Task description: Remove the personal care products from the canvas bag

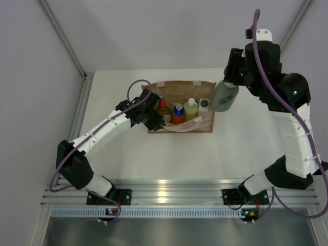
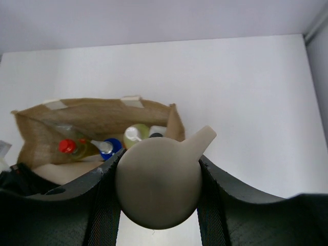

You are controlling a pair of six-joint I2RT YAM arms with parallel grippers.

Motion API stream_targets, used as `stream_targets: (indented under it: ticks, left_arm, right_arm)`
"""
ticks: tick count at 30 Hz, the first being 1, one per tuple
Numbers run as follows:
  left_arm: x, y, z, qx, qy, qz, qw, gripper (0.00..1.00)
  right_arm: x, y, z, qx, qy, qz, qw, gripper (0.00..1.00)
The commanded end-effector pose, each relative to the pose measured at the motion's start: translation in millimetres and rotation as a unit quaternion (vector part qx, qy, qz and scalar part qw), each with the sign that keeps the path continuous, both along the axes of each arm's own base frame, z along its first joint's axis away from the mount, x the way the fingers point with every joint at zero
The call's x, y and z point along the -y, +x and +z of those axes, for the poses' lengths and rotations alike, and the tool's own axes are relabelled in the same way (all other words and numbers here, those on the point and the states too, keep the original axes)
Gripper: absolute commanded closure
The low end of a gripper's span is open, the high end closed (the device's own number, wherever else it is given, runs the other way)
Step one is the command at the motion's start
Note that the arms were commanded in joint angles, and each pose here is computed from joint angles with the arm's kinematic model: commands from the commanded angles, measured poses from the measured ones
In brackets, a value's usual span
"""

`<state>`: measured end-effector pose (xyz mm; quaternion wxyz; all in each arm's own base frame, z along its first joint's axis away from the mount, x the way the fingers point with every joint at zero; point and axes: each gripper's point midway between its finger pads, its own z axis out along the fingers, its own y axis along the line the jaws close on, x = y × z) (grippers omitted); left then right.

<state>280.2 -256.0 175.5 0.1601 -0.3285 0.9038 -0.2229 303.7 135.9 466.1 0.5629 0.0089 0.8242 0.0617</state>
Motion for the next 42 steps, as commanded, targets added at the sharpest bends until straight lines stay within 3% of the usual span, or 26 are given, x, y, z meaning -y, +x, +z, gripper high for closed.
stream_targets:
  ticks: [1,11,20,30,39,41,42]
  left_arm:
    - [6,0,-16,-0.019,0.004,-0.007,1.0,0.86]
    - [6,0,-10,-0.011,0.001,-0.01,1.0,0.86]
    - [9,-3,-3,-0.009,-0.009,-0.028,1.0,0.86]
    - [11,-8,0,-0.01,-0.017,-0.035,0.999,0.85]
    - [13,-8,7,-0.006,-0.025,-0.041,0.999,0.85]
    - [13,-9,11,-0.001,-0.029,-0.042,0.999,0.85]
    - [13,-9,12,-0.002,-0.03,-0.042,0.999,0.86]
  right_arm:
    - [44,1,28,0.054,0.015,-0.069,0.996,1.0]
    - [103,23,-14,0.085,-0.008,-0.155,0.984,1.0]
    - [121,61,-82,0.099,-0.024,-0.162,0.981,1.0]
    - [117,91,-163,0.064,-0.01,-0.123,0.99,1.0]
    - [118,102,-227,-0.002,-0.041,-0.111,0.993,1.0]
    - [118,98,-238,-0.011,-0.041,-0.112,0.993,0.96]
    - [117,97,-237,-0.009,-0.039,-0.109,0.993,0.86]
